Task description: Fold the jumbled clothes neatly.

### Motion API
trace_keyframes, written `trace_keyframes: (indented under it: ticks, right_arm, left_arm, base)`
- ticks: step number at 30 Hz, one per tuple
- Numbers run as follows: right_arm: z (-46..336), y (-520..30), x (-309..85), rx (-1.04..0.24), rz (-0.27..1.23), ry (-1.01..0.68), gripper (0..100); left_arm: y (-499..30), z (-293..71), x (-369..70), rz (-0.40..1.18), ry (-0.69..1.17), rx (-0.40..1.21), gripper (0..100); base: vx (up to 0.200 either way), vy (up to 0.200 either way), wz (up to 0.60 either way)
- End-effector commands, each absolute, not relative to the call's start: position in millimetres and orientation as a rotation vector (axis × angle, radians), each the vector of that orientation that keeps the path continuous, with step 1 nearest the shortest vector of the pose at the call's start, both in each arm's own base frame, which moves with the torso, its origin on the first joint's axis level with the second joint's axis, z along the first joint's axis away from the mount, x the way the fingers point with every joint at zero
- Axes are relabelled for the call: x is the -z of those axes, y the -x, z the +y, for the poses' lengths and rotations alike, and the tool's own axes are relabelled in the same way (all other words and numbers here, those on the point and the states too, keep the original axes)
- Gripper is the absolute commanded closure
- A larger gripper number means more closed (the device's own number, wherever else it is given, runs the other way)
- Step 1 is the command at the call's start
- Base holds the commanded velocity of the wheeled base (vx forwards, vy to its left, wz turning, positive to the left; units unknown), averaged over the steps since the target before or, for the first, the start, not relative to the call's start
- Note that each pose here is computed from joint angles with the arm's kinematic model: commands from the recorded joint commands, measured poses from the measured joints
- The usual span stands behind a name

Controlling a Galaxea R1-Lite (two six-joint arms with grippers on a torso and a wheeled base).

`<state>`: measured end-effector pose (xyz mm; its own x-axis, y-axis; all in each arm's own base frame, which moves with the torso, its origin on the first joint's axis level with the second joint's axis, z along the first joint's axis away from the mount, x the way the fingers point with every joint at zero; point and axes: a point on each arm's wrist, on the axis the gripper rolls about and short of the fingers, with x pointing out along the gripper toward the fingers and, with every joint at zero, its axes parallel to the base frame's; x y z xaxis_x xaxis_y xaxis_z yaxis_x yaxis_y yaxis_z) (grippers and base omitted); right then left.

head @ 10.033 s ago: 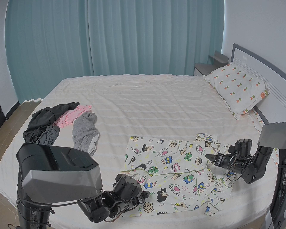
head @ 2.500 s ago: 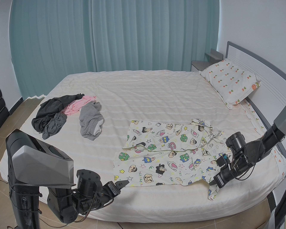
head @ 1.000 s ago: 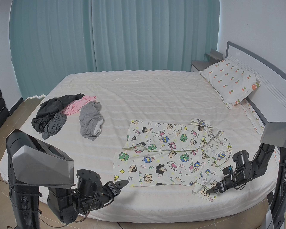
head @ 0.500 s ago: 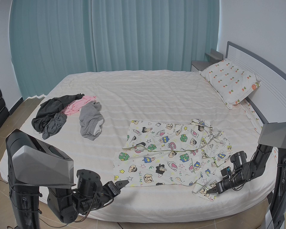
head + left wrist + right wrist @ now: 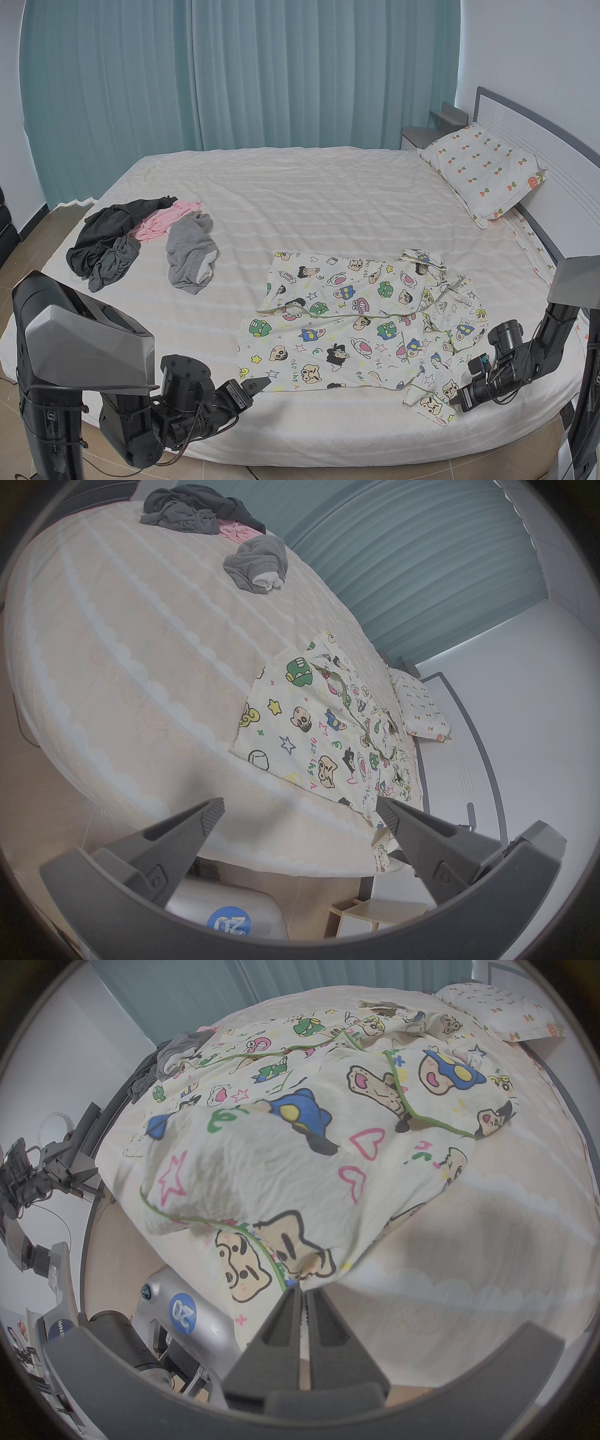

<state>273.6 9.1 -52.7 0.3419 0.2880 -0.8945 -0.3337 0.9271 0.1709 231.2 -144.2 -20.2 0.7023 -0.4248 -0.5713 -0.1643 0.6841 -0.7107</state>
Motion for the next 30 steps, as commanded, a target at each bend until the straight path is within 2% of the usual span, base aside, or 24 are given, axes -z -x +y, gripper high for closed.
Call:
trace_keyframes:
  ticks: [1,14,18,25,30]
  right_arm:
    - [2.8,-267.9,43.3,-0.387,1.139,0.035,100]
    - [-22.2,-261.8,32.0,-0.334,1.167,0.022,100]
    - [-32.8,-258.8,27.6,-0.321,1.183,0.022,100]
    - [-38.1,-251.7,28.5,-0.343,1.189,-0.032,100]
    - [-41.3,-244.2,25.6,-0.354,1.180,-0.067,100]
  left_arm:
    - [-231.2,-144.1,20.5,0.800,0.825,0.164,0]
    - [-231.7,-145.4,21.0,0.800,0.823,0.168,0]
    - [-234.0,-145.3,23.7,0.766,0.806,0.119,0]
    - [-246.2,-150.8,22.6,0.699,0.778,0.094,0]
    - [-257.1,-161.7,29.4,0.746,0.728,0.071,0]
  base:
    - [0.000,0.000,0.00]
    - [0.000,0.000,0.00]
    - [0.000,0.000,0.00]
    - [0.000,0.000,0.00]
    - [0.000,0.000,0.00]
